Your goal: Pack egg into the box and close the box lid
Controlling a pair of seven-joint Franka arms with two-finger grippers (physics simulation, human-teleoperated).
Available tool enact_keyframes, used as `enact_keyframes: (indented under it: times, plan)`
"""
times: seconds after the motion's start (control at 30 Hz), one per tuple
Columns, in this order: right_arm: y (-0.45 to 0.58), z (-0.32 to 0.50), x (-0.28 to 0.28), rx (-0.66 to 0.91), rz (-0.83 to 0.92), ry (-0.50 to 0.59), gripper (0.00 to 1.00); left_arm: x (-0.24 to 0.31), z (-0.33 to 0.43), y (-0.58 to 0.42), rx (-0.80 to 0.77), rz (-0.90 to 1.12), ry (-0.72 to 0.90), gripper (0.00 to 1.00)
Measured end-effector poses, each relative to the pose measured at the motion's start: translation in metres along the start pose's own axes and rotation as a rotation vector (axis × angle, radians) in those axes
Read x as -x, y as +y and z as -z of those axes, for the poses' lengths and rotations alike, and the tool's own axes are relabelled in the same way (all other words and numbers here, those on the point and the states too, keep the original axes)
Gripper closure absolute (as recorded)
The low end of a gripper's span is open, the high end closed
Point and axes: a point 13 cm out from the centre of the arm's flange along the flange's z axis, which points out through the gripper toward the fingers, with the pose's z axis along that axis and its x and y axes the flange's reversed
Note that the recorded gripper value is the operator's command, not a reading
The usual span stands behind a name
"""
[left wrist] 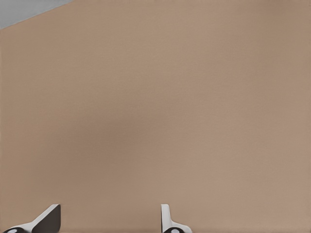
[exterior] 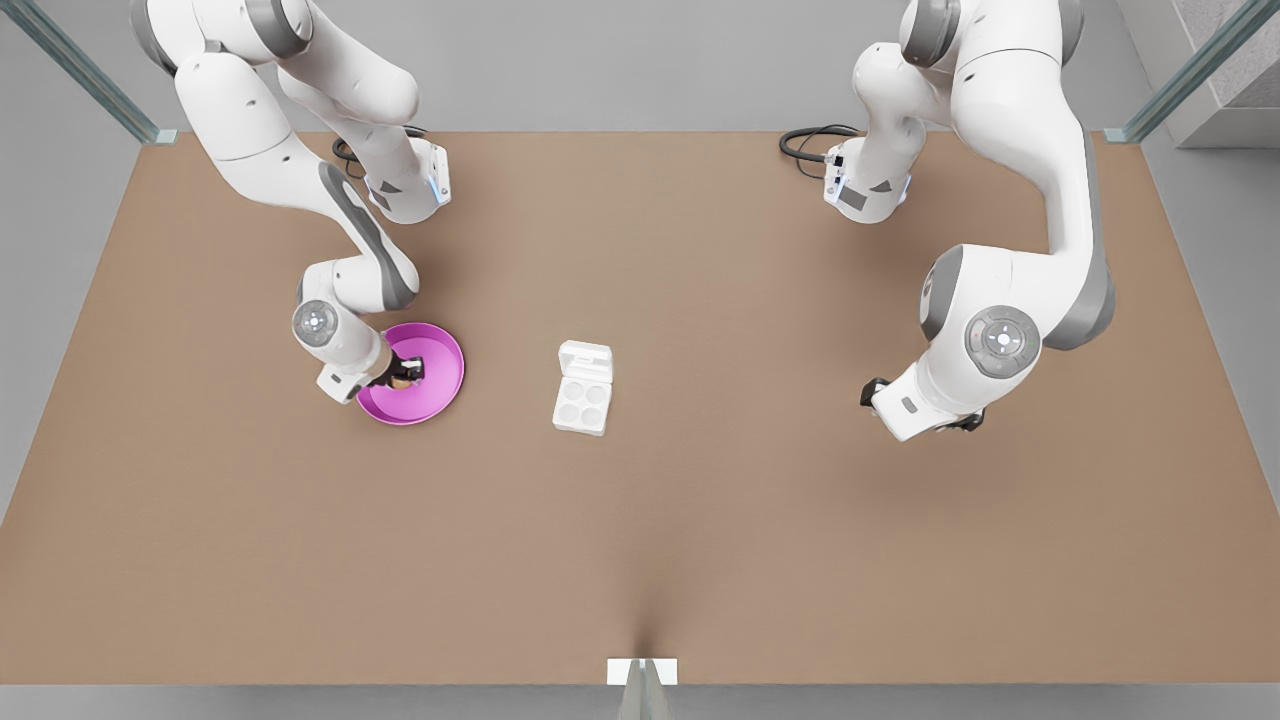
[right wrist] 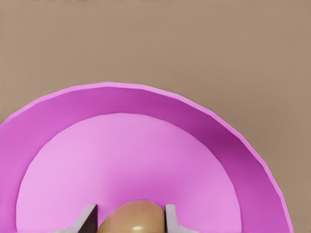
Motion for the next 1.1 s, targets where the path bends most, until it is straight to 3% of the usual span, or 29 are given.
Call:
enact_keyframes:
  times: [0.57, 1.1]
  plan:
    - [0.09, 0.118, 0.099, 0.045, 0.097, -0.057, 0.46, 0.003, -0.002, -0.002, 0.0, -0.001, -0.005, 0.0]
    - [0.245, 0.139, 0.067, 0.113, 0.147, 0.044, 0.46, 0.004, -0.002, -0.001, 0.0, 0.001, -0.011, 0.0]
